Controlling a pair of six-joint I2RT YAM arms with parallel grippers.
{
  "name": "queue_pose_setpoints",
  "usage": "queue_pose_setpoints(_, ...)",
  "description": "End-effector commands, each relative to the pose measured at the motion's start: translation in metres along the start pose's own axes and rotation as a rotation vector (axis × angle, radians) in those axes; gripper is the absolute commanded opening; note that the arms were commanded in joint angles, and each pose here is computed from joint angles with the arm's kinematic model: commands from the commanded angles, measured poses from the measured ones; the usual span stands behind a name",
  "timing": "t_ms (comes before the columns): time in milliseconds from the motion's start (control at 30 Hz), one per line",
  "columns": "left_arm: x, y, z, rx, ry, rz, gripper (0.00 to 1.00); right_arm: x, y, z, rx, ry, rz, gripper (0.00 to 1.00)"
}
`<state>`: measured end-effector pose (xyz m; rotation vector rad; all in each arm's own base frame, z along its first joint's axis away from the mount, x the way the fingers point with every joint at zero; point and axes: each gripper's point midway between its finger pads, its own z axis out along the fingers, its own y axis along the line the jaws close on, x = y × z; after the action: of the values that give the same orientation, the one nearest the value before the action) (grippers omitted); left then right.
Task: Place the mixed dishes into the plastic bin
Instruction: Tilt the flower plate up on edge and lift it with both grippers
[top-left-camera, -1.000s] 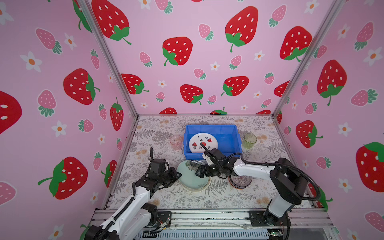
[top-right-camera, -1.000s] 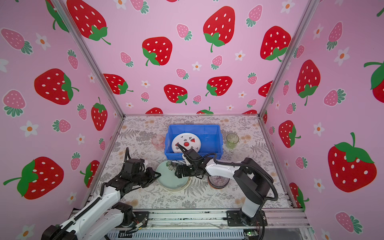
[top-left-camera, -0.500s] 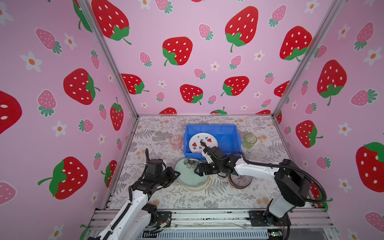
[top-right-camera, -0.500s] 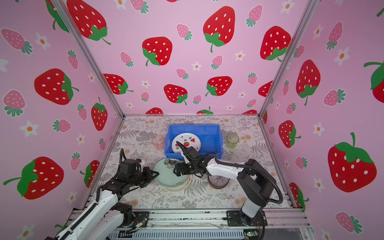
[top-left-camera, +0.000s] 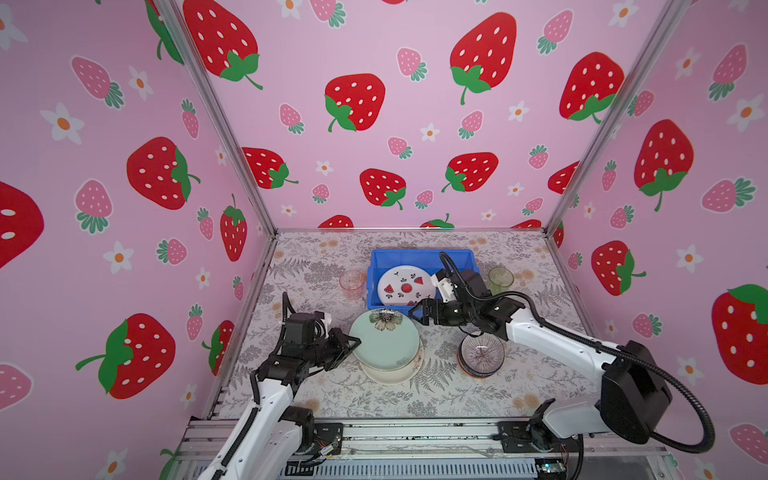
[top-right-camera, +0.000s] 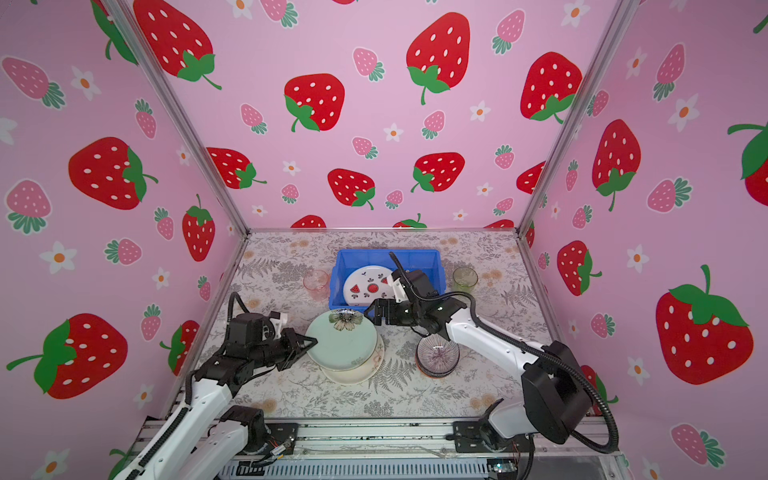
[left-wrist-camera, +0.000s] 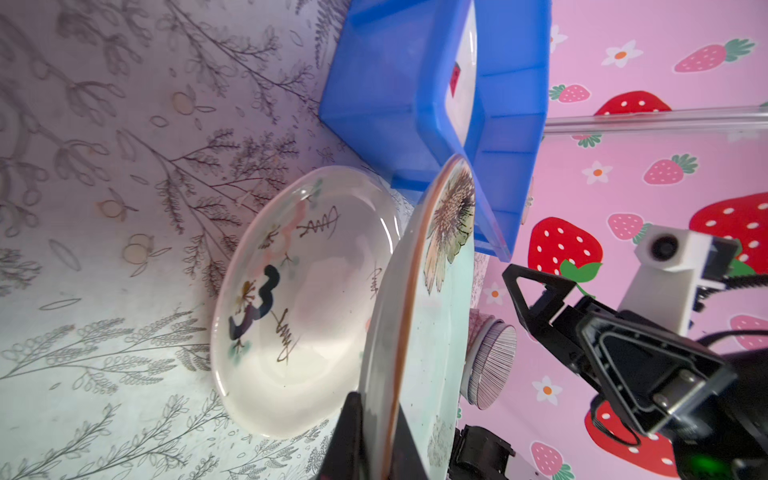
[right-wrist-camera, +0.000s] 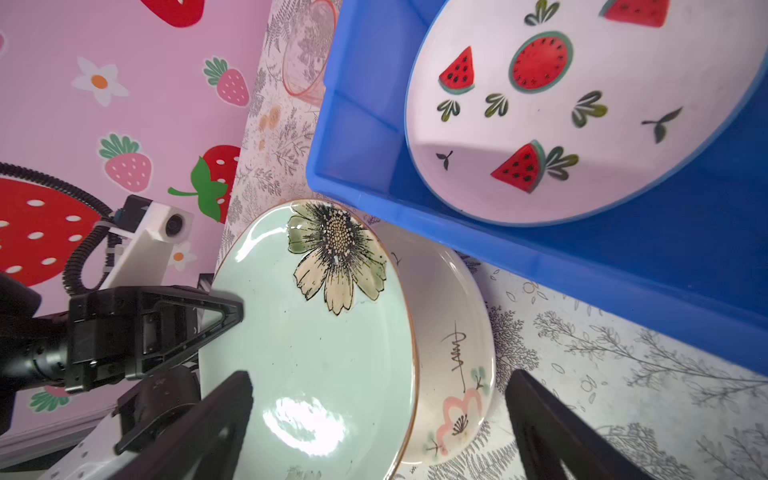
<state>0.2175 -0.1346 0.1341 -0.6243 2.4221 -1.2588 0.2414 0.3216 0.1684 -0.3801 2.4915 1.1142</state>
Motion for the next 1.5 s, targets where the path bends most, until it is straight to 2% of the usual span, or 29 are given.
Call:
queue_pose_setpoints(0, -0.006, -0.076, -0.018, 0.241, 0.033, 0.179, 0.0, 0.012, -0.002, -0.013, -0.059, 0.05, 0.04, 0.96)
queue_pose_setpoints(233, -0.017, -0.107, -0.018, 0.282, 0.079, 0.308, 0.0, 0.016, 0.01, -0.026, -0.176, 0.096, 0.029, 0.9)
queue_pose_setpoints(433, -0.029, -0.122, -0.014, 0.296, 0.09, 0.354, 0.0, 0.015, 0.017, -0.027, -0.253, 0.089, 0.045, 0.85)
queue_pose_setpoints(800, -0.033, -0.115, -0.003, 0.284, 0.09, 0.347, 0.0, -0.002, 0.034, -0.026, -0.368, 0.044, 0.071, 0.68)
queue_pose_setpoints(1467, -0.037, -0.111, 0.008, 0.267, 0.079, 0.34, 0.0, -0.008, 0.032, -0.013, -0.404, 0.022, 0.107, 0.39)
